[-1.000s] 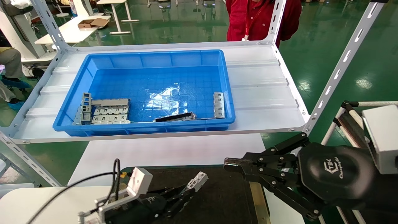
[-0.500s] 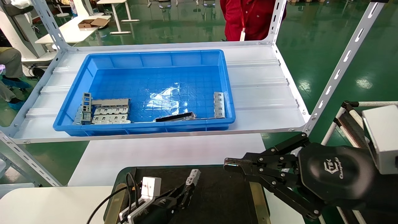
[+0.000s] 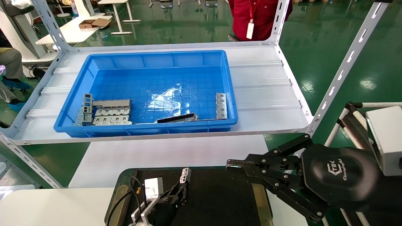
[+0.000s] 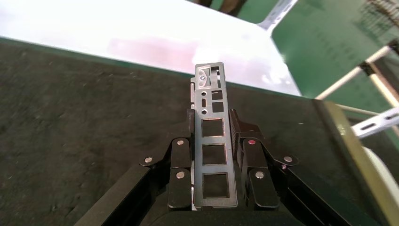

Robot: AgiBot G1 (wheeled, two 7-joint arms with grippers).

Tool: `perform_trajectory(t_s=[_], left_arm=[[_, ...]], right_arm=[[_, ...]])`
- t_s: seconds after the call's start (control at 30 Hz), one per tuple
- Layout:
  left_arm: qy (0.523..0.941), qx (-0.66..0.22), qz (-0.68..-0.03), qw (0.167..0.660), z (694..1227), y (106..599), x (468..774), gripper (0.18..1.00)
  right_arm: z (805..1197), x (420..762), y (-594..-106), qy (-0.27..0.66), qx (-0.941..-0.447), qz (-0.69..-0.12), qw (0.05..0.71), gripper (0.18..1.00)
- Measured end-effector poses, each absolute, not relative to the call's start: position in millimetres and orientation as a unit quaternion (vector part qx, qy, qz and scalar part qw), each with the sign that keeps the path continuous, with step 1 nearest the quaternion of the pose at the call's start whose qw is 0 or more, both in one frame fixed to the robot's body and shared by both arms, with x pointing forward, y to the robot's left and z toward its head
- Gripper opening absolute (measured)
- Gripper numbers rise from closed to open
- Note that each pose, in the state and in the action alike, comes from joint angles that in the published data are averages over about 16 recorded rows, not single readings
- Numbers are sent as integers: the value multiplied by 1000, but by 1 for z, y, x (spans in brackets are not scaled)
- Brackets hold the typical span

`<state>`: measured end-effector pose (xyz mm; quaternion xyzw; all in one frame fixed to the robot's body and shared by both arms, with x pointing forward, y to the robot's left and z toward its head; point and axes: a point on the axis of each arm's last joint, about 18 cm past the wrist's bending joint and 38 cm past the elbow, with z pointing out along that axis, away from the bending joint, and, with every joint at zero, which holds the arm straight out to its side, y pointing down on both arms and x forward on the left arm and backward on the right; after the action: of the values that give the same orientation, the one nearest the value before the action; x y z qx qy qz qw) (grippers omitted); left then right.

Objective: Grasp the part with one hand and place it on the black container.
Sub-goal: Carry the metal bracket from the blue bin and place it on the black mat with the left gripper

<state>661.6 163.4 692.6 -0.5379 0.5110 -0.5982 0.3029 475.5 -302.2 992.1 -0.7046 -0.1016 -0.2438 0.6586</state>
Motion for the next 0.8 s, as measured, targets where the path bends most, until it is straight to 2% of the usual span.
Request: perform_trajectory(t_s=[0.3, 0.8], left_arm=[[504, -572, -565, 316, 676, 161, 668, 324], [516, -604, -521, 312, 673, 159, 669, 325]], right_arm=[[992, 475, -302, -102, -705, -244, 659, 191], [992, 475, -302, -102, -705, -244, 659, 195]])
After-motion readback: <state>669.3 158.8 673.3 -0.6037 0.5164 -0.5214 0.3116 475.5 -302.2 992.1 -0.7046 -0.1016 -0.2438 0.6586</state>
